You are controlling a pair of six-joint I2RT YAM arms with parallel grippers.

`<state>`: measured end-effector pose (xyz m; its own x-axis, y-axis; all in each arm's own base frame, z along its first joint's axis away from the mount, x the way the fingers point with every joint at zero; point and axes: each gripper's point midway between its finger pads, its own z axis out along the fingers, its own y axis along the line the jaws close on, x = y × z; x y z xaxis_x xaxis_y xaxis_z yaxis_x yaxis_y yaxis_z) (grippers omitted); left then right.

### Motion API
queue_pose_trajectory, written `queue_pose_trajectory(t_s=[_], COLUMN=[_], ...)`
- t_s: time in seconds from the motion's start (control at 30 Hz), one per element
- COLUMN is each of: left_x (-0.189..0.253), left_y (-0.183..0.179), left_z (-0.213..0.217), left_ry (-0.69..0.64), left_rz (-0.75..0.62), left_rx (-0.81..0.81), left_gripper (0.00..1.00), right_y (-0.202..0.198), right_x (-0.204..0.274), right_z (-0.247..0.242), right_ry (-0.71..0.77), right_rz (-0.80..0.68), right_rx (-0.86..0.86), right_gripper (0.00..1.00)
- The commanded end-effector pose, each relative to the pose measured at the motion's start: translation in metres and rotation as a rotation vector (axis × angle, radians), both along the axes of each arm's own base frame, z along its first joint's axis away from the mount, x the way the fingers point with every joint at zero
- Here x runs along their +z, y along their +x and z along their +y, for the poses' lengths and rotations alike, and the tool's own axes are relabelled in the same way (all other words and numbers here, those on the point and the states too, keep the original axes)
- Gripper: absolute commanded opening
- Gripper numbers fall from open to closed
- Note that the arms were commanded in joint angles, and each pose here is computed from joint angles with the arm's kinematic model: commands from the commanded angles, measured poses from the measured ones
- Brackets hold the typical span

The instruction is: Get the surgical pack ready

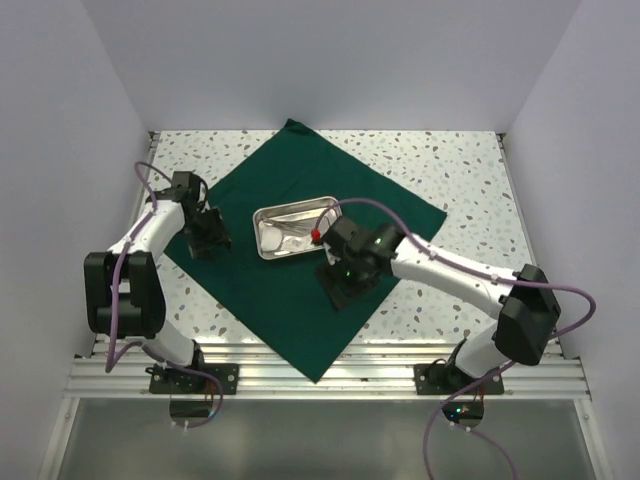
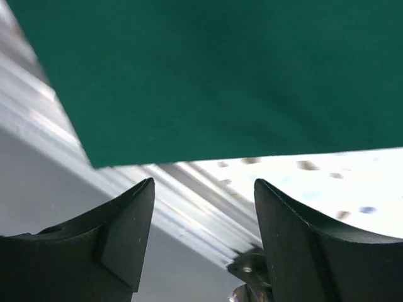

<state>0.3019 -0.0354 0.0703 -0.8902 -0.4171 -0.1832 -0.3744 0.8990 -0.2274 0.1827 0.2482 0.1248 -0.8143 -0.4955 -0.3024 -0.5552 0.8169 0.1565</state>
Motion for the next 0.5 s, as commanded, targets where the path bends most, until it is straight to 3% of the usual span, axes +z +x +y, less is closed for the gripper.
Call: queue_pose_trajectory(t_s=[0.0,0.13,0.27,0.47], left_x=[0.014,0.014,0.016,0.017], left_y=[-0.007,-0.018,-0.029,-0.047], left_z=[-0.003,-0.006,-0.006,-0.008], left_ry=[-0.02,-0.035,-0.031,-0.041], left_rz=[-0.059,-0.072,-0.089,-0.088], left_rx=[-0.035,-0.044,-0.051,-0.067], left_gripper=[0.58,0.58,0.58,0.58], right_y=[-0.06,-0.111,-0.154,-0.167], right_x=[-0.011,-0.029,-0.056,-0.077], right_z=[0.037,0.075,0.105,0.112], right_ry=[0.086,0.132,0.058,-0.013], right_rz=[0.057,0.064,0.025,-0.035], right_rx=[0.095,0.211,0.356,0.391], right_gripper=[0.68,0.62,0.55,0.56])
